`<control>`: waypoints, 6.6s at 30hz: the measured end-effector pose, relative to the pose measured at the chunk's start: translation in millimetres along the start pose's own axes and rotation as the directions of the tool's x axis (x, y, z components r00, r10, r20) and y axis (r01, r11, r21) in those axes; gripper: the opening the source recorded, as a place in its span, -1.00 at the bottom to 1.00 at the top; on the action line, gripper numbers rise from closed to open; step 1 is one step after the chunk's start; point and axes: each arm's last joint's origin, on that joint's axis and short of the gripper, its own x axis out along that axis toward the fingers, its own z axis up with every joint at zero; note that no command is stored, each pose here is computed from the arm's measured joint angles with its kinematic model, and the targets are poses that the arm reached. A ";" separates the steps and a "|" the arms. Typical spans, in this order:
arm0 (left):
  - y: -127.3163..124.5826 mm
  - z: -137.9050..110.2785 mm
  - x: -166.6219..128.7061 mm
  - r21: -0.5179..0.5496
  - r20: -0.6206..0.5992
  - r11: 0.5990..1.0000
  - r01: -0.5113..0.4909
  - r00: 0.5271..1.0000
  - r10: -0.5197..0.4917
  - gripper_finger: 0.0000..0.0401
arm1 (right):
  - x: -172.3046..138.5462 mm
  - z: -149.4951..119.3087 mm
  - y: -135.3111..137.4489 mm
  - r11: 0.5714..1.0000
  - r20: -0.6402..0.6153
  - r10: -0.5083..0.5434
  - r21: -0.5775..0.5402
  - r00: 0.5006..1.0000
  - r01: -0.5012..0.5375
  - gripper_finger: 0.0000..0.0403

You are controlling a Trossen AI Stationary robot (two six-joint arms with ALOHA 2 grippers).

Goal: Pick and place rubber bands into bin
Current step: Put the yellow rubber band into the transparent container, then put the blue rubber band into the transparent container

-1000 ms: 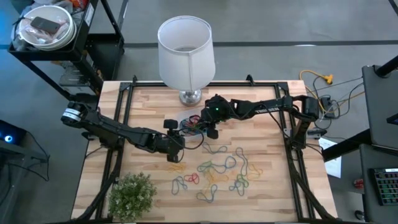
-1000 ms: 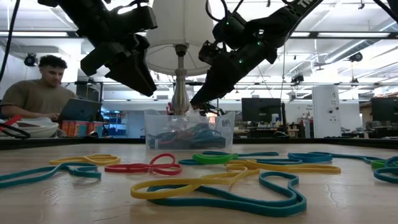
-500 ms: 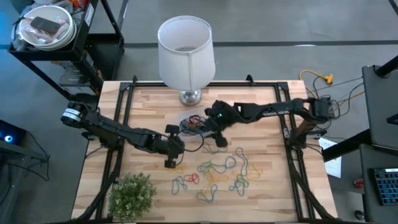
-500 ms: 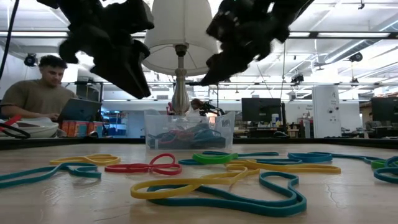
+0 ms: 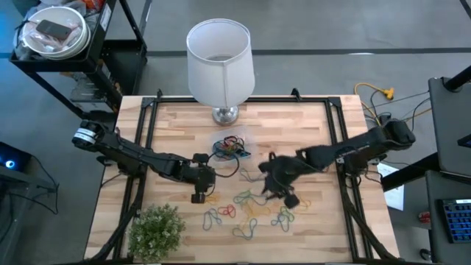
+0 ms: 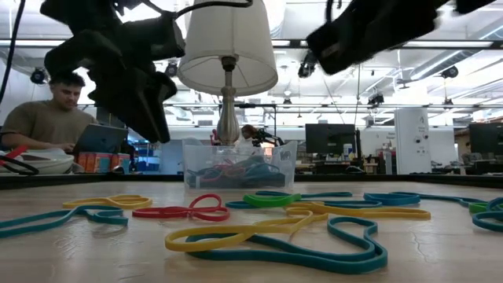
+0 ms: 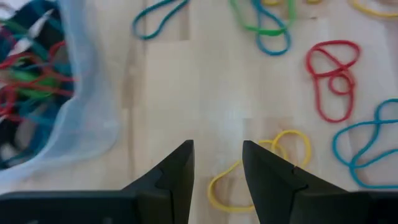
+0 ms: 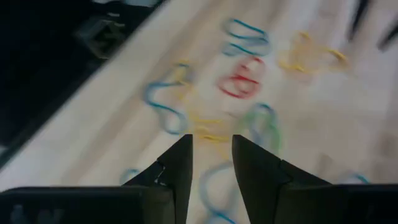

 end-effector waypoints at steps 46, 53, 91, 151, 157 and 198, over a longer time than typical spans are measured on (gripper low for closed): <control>-23.8 -8.3 64.9 0.195 -0.041 0.949 0.249 0.968 -0.246 -0.40 | -18.8 5.2 66.4 0.972 0.112 0.141 -0.202 0.984 -0.116 -0.64; -22.7 -8.7 59.9 0.192 -0.051 0.950 0.247 0.969 -0.241 -0.40 | -18.8 5.1 66.4 0.972 0.111 0.141 -0.202 0.984 -0.117 -0.66; -21.9 -4.3 54.1 0.197 -0.051 0.952 0.235 0.972 -0.229 -0.99 | -18.2 4.8 66.4 0.972 0.114 0.141 -0.206 0.983 -0.116 -0.66; 96.7 47.2 15.9 0.101 0.333 0.832 -0.546 0.807 0.489 -0.99 | -18.2 4.7 66.3 0.972 0.114 0.140 -0.205 0.984 -0.115 -0.66; 97.1 45.3 22.1 0.112 0.314 0.833 -0.542 0.814 0.488 -0.93 | -18.2 4.7 66.3 0.972 0.114 0.140 -0.205 0.984 -0.115 -0.66; 2.2 47.1 -23.6 0.251 0.473 0.891 -0.379 0.851 0.228 -0.32 | 7.8 -78.0 41.2 0.957 0.027 -0.264 0.131 0.964 0.258 -0.66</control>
